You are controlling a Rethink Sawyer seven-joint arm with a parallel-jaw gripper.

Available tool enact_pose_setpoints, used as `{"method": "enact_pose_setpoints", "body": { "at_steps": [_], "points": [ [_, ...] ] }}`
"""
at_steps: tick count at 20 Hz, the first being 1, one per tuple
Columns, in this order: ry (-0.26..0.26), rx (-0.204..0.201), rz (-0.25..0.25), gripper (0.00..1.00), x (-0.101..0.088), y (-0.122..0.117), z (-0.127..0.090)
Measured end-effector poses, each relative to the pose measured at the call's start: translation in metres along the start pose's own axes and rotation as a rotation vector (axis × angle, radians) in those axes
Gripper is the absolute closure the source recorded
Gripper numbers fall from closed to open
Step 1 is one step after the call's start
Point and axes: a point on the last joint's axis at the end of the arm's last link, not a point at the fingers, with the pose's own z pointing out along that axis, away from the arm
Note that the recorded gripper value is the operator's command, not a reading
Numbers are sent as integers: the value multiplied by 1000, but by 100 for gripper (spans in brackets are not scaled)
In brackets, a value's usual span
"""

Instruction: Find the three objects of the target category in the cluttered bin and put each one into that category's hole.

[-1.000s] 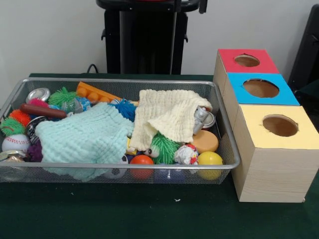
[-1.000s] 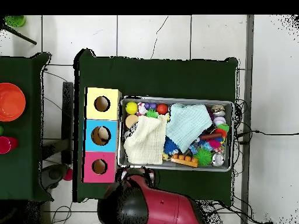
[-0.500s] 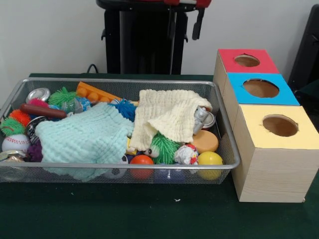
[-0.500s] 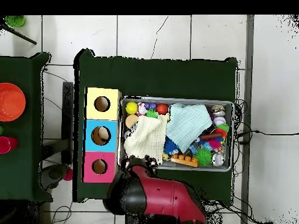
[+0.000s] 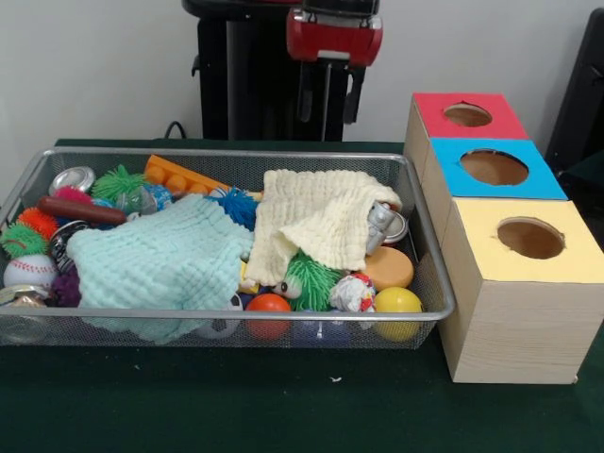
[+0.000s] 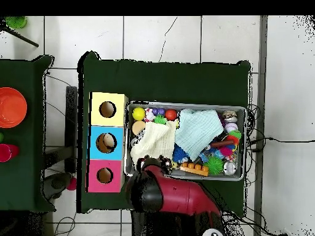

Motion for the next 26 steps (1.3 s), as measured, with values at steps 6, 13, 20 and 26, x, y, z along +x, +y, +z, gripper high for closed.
{"method": "enact_pose_setpoints", "body": {
  "at_steps": [6, 13, 20, 26],
  "points": [
    [5, 5, 10, 0, 9, -19, 28],
    [34, 1, 22, 0, 25, -33, 48],
    [47, -12, 27, 0, 37, -30, 68],
    [48, -28, 47, 0, 39, -34, 75]
  ]
}}
